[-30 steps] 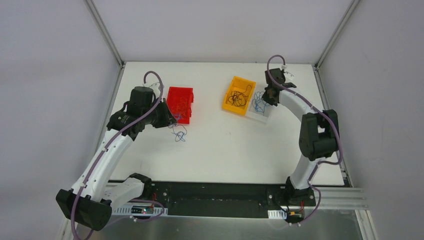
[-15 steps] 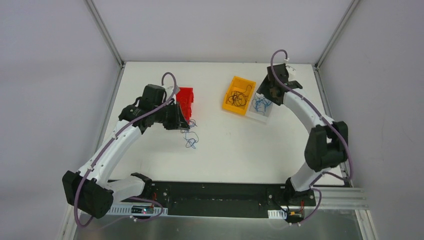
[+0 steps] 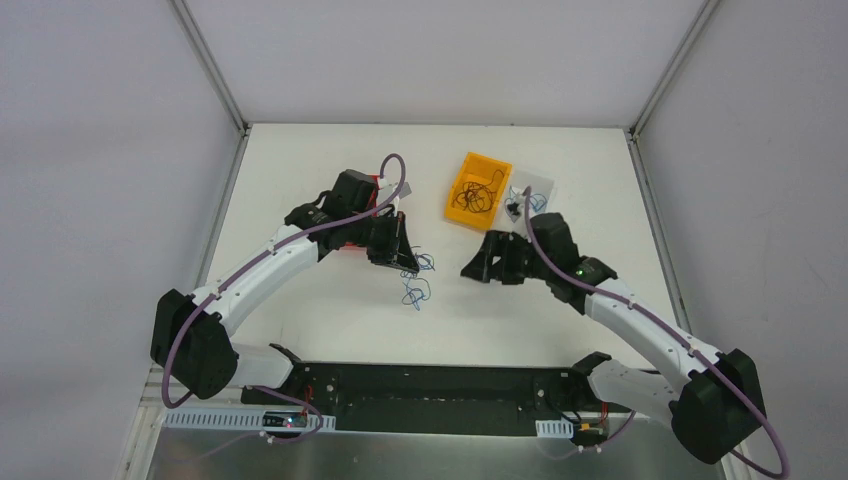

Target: Untangle the cables

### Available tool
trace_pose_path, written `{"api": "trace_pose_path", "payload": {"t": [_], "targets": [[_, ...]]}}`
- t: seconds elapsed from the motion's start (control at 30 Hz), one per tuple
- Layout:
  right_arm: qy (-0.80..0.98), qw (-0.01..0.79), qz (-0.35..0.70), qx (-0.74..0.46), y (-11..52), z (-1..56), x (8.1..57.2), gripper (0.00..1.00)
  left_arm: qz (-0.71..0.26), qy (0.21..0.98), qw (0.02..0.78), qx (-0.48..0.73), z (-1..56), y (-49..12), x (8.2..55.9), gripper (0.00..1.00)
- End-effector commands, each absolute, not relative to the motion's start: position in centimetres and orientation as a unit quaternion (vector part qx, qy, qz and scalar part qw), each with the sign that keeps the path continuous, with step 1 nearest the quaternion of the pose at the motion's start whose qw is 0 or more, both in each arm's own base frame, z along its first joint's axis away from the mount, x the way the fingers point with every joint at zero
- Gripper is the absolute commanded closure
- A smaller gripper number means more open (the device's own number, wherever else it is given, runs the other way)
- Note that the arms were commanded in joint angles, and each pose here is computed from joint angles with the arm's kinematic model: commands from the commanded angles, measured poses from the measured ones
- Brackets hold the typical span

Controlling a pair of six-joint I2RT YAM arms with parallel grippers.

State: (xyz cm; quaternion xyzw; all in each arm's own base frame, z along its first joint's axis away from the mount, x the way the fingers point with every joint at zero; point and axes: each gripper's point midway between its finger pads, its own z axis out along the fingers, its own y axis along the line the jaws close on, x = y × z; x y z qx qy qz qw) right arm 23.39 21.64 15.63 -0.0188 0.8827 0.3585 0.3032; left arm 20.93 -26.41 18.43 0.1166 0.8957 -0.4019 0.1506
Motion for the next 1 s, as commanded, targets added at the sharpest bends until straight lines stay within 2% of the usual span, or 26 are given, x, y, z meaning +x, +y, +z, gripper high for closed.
{"api": "trace_pose_path", "payload": {"t": [0.0, 0.23, 0.4, 0.5, 0.57, 0.67, 0.8, 0.83, 0.97], "targets": [[0.823, 0.322, 0.439, -0.161, 26.3, 17.8, 18.8, 0.25, -0.465, 0.859, 0.161, 0.143, 21.7, -28.7, 20.9, 1.0], [0.788, 0.37, 0.453, -0.193, 28.4, 18.6, 18.3, 0.22, -0.512, 0.831, 0.154, 0.151, 24.5, -29.9, 19.4, 1.0], [0.768, 0.376, 0.468, -0.224, 30.1, 19.8, 17.9, 0.28, -0.532, 0.818, 0.154, 0.155, 26.0, -30.2, 18.7, 1.0], [0.761, 0.369, 0.477, -0.239, 31.1, 20.0, 17.4, 0.37, -0.539, 0.813, 0.156, 0.157, 26.6, -30.3, 18.5, 1.0], [0.761, 0.366, 0.478, -0.242, 31.5, 20.0, 17.1, 0.47, -0.541, 0.811, 0.161, 0.157, 26.7, -30.3, 18.6, 1.0], [0.763, 0.369, 0.476, -0.233, 31.4, 20.1, 17.1, 0.71, -0.536, 0.811, 0.176, 0.157, 26.8, -30.1, 18.8, 1.0], [0.761, 0.385, 0.478, -0.21, 30.5, 20.6, 17.0, 0.97, -0.518, 0.818, 0.203, 0.148, 26.5, -29.6, 19.5, 0.9], [0.76, 0.389, 0.478, -0.204, 30.2, 20.8, 17.0, 1.0, -0.511, 0.82, 0.212, 0.145, 26.2, -29.4, 19.7, 0.85], [0.77, 0.394, 0.469, -0.179, 29.2, 21.0, 17.0, 1.0, -0.483, 0.831, 0.241, 0.134, 25.0, -28.4, 20.3, 0.57]]}}
